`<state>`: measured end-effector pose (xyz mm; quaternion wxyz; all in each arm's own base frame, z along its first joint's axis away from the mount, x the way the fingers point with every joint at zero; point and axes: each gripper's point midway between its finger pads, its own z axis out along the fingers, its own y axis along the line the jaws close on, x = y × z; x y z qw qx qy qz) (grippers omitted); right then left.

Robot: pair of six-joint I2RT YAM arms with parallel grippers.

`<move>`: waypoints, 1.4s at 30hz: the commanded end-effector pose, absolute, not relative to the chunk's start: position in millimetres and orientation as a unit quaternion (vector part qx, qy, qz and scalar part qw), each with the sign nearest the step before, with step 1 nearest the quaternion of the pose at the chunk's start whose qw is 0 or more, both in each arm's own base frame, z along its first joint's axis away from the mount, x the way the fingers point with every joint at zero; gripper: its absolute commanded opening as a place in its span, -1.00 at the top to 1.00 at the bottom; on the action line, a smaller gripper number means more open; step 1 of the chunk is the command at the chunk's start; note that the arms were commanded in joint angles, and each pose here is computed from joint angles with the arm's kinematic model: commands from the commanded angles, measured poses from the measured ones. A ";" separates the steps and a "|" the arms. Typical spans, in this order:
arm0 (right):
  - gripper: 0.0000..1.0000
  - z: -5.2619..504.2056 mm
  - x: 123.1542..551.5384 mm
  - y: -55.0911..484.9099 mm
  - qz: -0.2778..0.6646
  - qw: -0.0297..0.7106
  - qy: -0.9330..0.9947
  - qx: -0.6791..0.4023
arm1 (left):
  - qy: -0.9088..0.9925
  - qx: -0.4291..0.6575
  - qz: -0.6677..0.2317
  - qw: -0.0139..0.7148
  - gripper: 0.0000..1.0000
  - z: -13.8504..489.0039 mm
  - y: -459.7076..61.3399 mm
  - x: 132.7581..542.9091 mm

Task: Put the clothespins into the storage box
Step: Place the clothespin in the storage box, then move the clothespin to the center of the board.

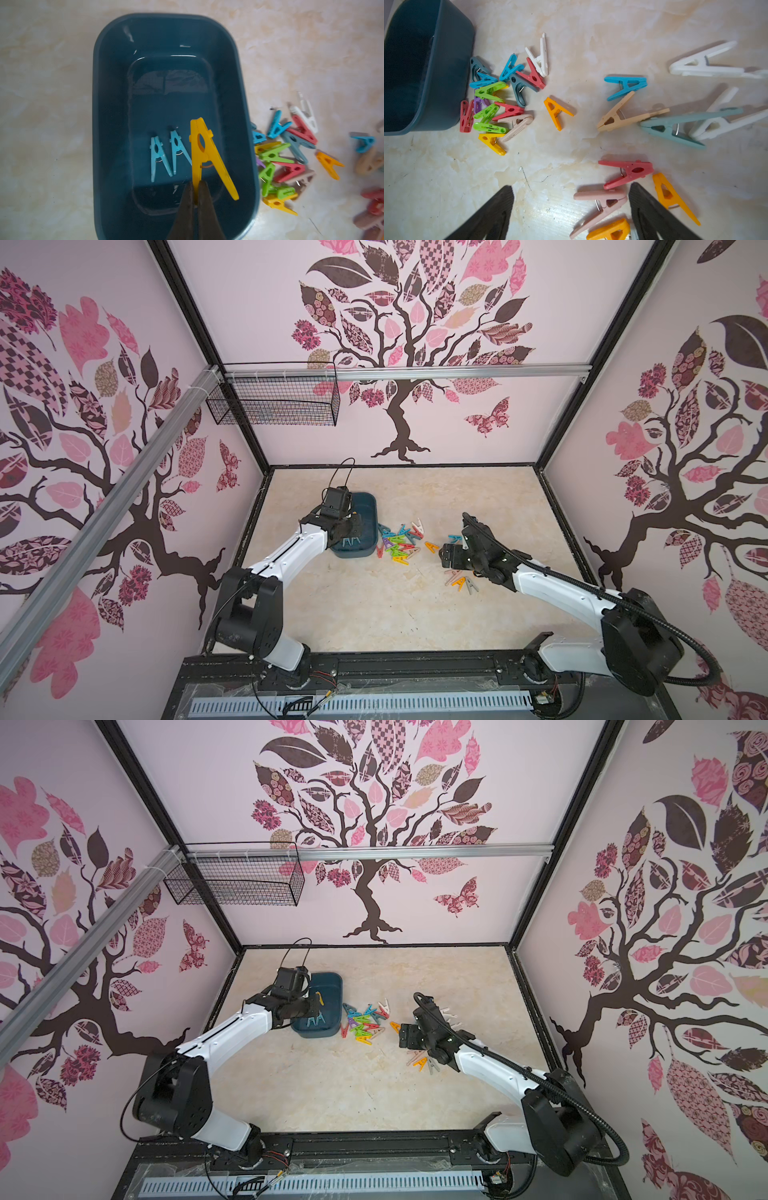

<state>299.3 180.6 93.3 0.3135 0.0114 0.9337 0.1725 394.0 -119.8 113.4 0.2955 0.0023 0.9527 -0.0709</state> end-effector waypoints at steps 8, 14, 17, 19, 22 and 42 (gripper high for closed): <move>-0.75 82.6 291.3 183.8 0.164 0.280 0.946 0.000 | 0.947 -0.011 -0.044 0.319 0.42 133.9 -112.2 415.9; -0.67 75.4 285.3 175.0 0.141 0.266 0.954 0.002 | 0.940 0.036 -0.066 0.333 0.34 154.2 -139.5 381.7; -0.65 68.8 277.9 161.0 0.112 0.253 0.961 0.024 | 0.932 0.089 -0.094 0.339 0.31 160.2 -172.5 352.9; -0.62 64.8 268.8 155.7 0.104 0.235 0.966 0.032 | 0.929 0.110 -0.116 0.333 0.29 158.9 -189.0 333.5; -0.53 57.2 252.6 151.4 0.109 0.207 0.971 0.053 | 0.924 0.123 -0.151 0.328 0.28 154.6 -207.0 309.6; 0.03 37.8 277.2 162.1 0.103 0.216 0.968 0.080 | 0.916 0.197 -0.176 0.302 0.02 108.2 -237.8 246.3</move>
